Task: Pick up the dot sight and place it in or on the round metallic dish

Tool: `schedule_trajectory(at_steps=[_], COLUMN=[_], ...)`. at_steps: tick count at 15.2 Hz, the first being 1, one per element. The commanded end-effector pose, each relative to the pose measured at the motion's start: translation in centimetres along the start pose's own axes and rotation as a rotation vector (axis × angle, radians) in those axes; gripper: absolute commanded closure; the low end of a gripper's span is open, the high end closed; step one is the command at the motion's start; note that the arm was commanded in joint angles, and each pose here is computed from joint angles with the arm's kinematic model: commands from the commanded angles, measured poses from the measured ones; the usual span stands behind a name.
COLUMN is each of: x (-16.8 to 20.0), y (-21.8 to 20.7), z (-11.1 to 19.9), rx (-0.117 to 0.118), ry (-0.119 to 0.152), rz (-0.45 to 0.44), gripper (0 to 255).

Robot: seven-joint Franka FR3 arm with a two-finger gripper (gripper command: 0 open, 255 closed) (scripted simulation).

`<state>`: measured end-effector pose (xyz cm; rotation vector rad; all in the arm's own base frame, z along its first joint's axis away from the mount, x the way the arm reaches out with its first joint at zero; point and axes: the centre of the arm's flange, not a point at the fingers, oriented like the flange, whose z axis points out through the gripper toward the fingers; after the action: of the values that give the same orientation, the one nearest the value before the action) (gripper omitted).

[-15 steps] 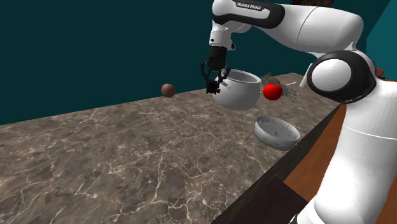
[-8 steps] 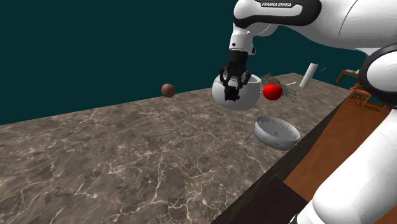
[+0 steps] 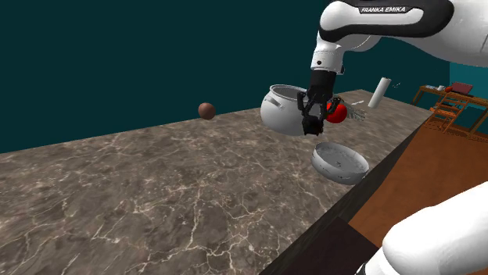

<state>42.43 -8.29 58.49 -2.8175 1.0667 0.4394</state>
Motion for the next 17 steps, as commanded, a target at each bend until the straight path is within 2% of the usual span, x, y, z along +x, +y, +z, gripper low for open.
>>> schedule_trajectory(at_steps=[1,8,17], x=[-1.2,-5.1,-3.7], y=[2.3,10.3,10.3], z=[0.7,2.4,6.9], rx=[0.000,0.000,0.000], ry=[0.000,0.000,0.000], rz=[-0.001,-0.001,-0.001], gripper=[255,255,255])
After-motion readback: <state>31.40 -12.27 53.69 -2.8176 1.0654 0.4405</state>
